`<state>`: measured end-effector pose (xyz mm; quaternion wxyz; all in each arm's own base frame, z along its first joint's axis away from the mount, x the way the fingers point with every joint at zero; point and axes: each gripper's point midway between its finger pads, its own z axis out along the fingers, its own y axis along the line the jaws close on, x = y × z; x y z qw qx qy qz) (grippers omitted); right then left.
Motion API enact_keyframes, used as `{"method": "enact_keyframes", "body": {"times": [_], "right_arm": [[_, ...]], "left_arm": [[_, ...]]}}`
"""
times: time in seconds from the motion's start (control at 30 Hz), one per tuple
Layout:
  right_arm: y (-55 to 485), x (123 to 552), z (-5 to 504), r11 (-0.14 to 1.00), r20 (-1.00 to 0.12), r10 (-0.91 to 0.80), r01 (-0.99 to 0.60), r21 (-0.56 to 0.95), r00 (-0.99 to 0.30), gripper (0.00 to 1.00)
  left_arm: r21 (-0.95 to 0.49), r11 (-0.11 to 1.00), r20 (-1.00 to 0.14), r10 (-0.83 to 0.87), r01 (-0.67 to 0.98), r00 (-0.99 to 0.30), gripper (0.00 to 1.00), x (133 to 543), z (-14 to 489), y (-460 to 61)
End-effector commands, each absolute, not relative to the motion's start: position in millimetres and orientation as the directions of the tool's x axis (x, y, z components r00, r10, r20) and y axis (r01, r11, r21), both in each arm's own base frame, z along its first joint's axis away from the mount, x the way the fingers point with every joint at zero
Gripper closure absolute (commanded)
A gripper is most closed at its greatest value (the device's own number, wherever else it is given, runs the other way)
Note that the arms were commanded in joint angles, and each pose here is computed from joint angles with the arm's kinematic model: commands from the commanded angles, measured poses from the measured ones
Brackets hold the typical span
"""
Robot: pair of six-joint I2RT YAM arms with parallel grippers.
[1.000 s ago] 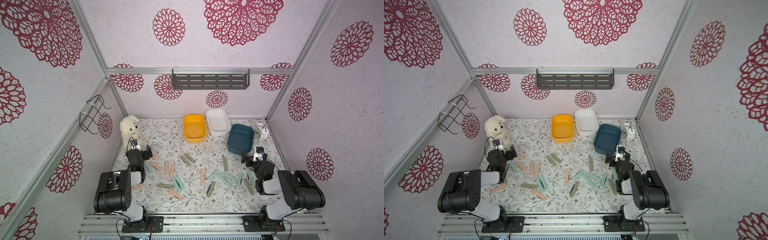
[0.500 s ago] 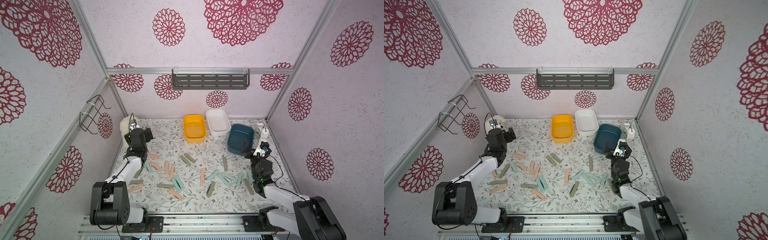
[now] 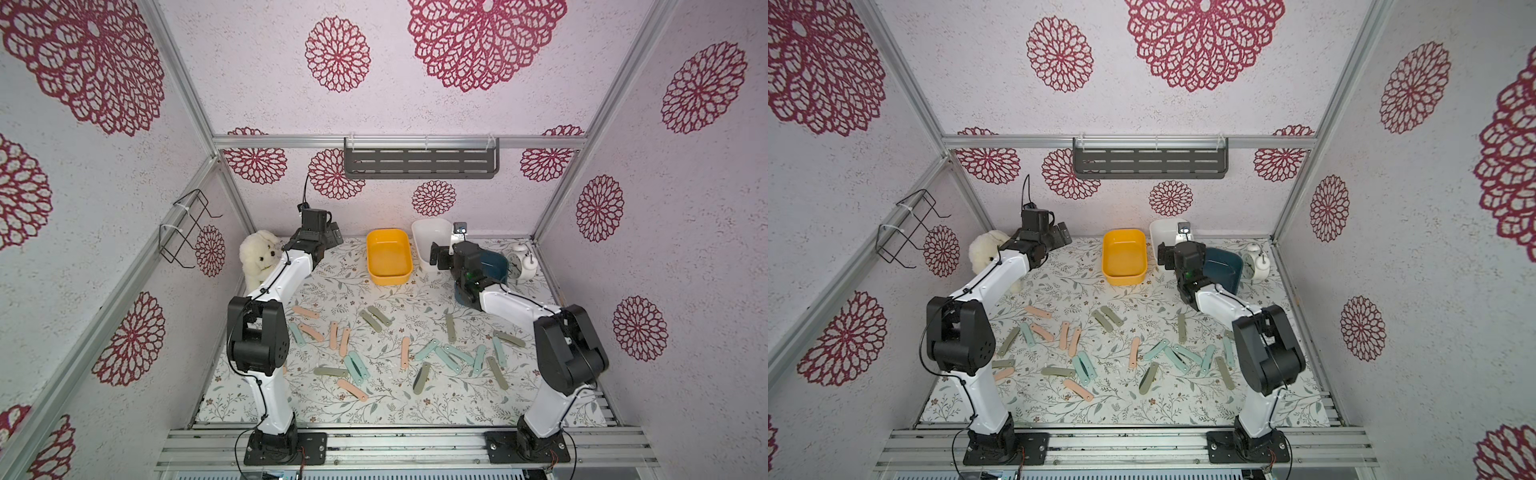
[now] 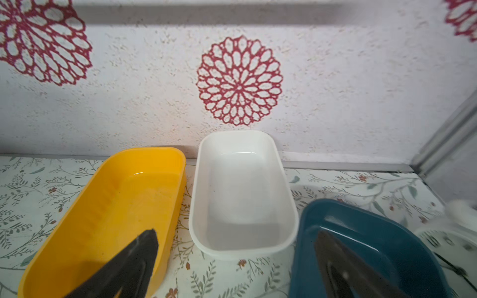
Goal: Place the fruit knives into the storage box by color
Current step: Adjust the storage box at the center of the board.
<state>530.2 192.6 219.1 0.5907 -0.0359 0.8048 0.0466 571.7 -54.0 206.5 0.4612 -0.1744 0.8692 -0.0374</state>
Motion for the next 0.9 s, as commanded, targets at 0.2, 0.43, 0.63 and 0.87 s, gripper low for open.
{"method": "enact_keyframes", "body": {"times": [0.2, 0.43, 0.63, 0.87], "right_arm": [[265.6, 597.6, 140.6, 0.94, -0.739, -0.229, -0.34, 0.0, -0.633, 0.01], [272.8, 620.5, 131.9, 0.924, -0.718, -0.211, -0.374, 0.074, -0.663, 0.01], [277.8, 613.8, 122.7, 0.919, -0.69, -0.187, -0.373, 0.129, -0.7, 0.01], [281.6, 599.2, 116.0, 0.921, -0.642, -0.187, -0.359, 0.148, -0.743, 0.06]], "left_arm": [[-0.329, 0.934, -0.673, -0.335, -0.138, -0.659, 0.03, 606.8, 160.8, -102.3], [-0.442, 0.89, -0.573, -0.376, -0.112, -0.728, 0.03, 600.2, 120.2, -127.8], [-0.453, 0.886, -0.565, -0.374, -0.103, -0.735, 0.03, 602.8, 116.5, -131.1], [-0.462, 0.881, -0.538, -0.371, -0.104, -0.757, 0.03, 596.8, 112.4, -133.0]]}}
